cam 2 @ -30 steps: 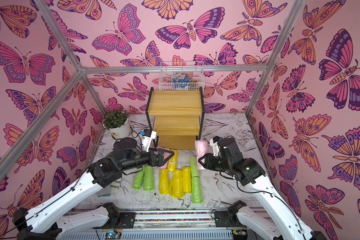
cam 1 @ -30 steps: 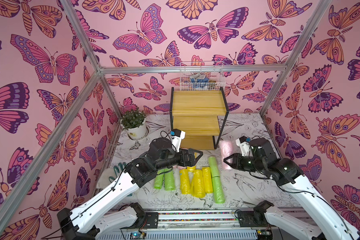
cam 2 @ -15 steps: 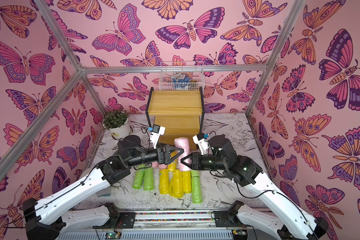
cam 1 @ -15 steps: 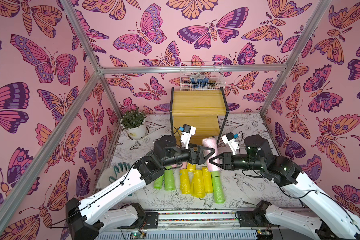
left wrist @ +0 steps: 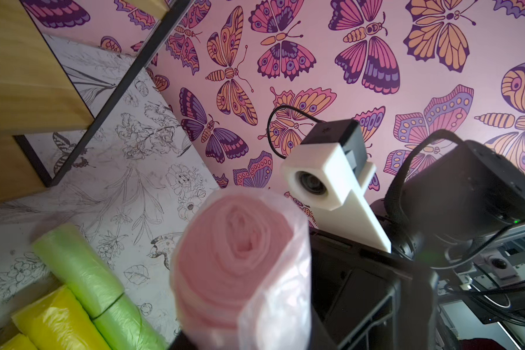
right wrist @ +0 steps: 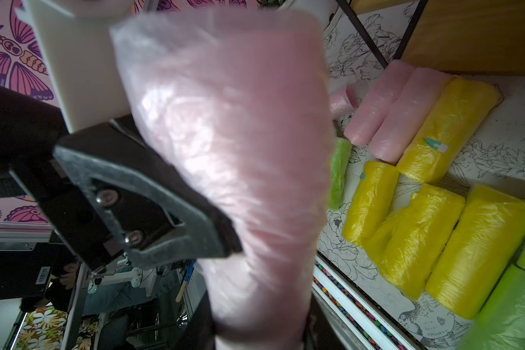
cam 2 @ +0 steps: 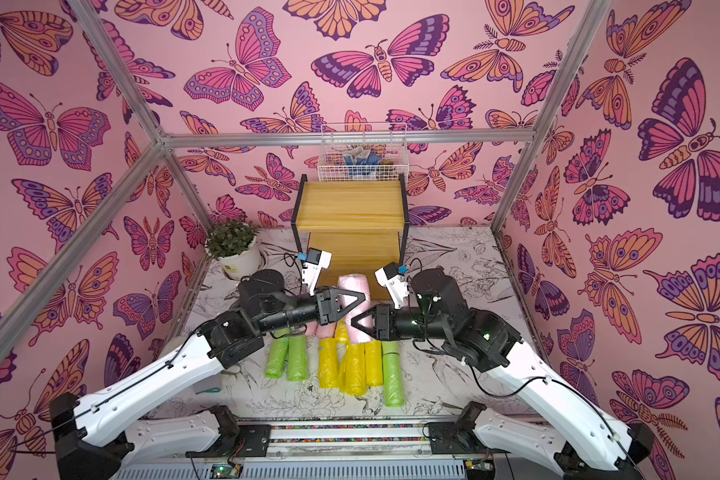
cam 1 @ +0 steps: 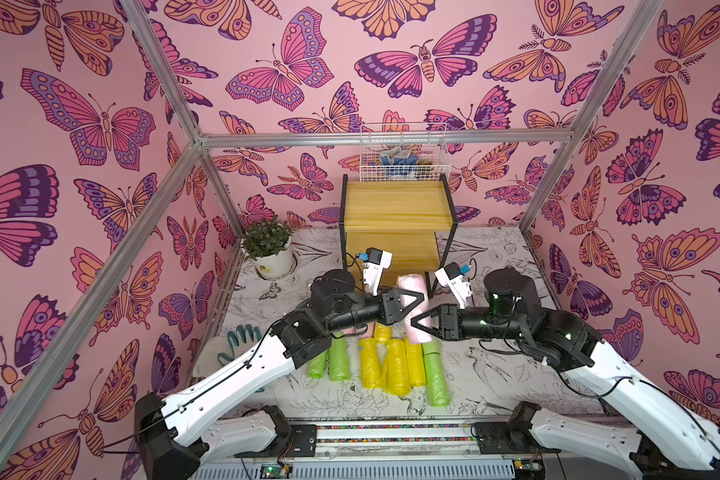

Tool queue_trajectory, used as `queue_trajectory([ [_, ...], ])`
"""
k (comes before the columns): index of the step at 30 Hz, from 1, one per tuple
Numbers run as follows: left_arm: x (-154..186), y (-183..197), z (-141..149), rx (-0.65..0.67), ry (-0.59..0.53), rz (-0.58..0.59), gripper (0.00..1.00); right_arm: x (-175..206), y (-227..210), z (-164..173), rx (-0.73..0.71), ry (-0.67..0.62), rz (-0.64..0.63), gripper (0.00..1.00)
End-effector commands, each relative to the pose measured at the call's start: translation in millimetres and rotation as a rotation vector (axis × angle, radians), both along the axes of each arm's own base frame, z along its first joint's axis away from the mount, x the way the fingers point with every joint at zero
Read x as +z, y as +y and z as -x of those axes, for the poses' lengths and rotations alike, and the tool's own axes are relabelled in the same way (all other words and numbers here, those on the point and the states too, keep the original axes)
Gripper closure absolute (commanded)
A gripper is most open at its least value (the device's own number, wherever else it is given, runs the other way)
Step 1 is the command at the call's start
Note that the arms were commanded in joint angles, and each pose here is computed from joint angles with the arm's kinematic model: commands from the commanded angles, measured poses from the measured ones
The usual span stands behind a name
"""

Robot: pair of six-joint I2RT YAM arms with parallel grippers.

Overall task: Sort the rolls of trash bags by color and place them on the shelf
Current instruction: Pick up the roll of trash bags from the center of the board.

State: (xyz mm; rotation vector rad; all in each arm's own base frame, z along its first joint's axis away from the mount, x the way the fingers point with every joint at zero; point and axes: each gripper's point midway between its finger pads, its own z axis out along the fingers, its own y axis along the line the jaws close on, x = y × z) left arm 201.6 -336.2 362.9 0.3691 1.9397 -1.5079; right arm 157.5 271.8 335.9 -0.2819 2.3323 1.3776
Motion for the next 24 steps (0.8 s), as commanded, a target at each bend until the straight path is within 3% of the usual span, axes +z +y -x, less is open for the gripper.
queue_trajectory([
  [1, 7, 1, 4, -0.011, -0.029, 0.020, 1.00, 23, 2, -1, -0.005, -0.049, -0.049, 0.96],
  [4, 9, 2, 2, 0.005, -0.029, 0.025, 1.00, 19, 0, -3, -0.015, -0.043, -0.020, 0.52],
  [6, 10, 6, -2, 0.040, -0.023, 0.030, 1.00, 17, -5, -3, -0.028, -0.049, 0.005, 0.37],
  [9, 8, 18, -15, 0.152, 0.028, 0.026, 1.00, 17, -15, -3, -0.062, -0.074, 0.029, 0.30],
  [15, -2, 46, -37, 0.380, 0.215, 0.048, 1.00, 9, -40, -15, -0.215, -0.128, 0.090, 0.27],
  [24, 3, 60, -39, 0.462, 0.298, 0.074, 1.00, -1, -14, -16, -0.196, -0.145, 0.115, 0.24],
])
